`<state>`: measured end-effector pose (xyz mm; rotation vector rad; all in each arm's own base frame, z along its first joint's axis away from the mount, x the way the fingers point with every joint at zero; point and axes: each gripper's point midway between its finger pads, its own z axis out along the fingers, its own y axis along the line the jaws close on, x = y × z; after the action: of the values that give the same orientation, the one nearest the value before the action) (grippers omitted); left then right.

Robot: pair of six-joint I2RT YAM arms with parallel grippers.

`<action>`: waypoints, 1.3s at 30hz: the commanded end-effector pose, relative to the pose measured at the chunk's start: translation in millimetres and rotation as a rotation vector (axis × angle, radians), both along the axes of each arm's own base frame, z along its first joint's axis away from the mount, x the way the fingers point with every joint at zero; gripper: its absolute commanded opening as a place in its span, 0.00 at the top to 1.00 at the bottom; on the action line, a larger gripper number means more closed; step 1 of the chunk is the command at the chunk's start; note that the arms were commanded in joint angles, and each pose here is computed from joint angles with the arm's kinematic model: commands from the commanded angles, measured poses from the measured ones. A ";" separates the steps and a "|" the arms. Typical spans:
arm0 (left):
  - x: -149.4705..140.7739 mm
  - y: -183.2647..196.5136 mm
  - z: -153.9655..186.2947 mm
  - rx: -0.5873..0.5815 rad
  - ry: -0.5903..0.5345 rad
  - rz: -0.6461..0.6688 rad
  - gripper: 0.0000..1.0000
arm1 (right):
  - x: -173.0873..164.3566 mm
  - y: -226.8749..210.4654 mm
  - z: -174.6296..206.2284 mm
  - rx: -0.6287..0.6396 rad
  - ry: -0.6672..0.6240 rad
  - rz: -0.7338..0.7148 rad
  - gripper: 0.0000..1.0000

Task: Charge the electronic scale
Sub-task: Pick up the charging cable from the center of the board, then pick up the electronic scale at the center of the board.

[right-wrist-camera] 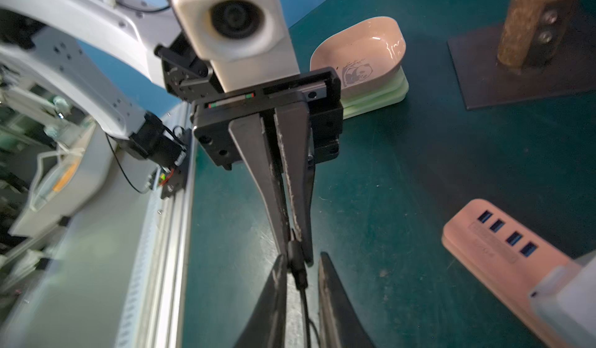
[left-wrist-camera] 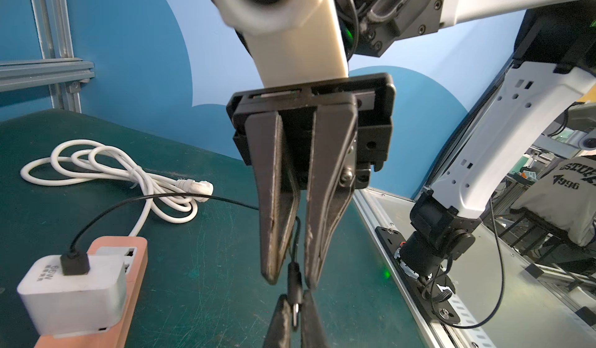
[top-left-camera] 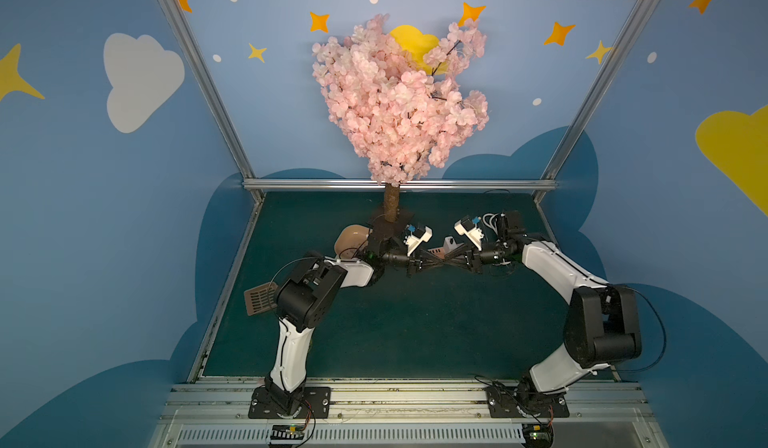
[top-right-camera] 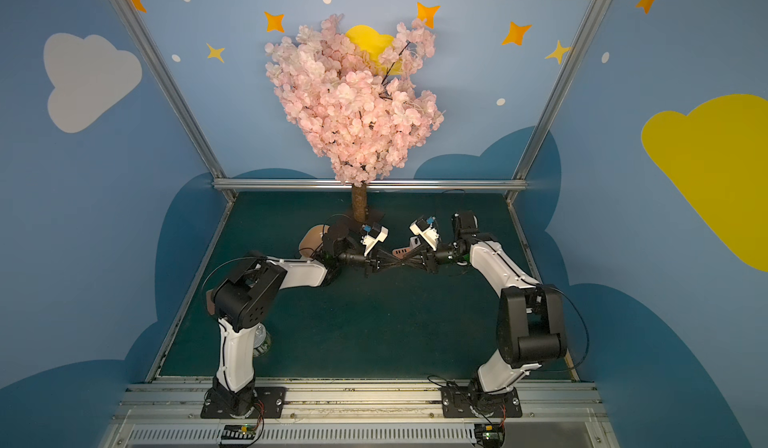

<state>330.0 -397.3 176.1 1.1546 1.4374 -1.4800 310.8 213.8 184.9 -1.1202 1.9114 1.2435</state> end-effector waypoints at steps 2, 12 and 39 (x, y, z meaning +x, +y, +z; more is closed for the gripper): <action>0.5 -0.8 21.0 -0.025 -0.028 -0.014 0.92 | -1.3 3.8 6.6 0.029 0.003 0.021 0.91; 8.4 11.2 31.5 -0.047 0.001 0.063 0.41 | 7.5 3.8 5.5 0.032 0.014 -0.015 1.00; 128.4 302.5 -74.1 0.789 0.662 1.180 0.37 | 53.8 12.0 -25.3 -0.110 0.359 -0.267 1.00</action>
<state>477.8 -99.6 129.0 -0.0531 2.4274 -0.4331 362.4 225.0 162.1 -0.7561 2.2563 1.2572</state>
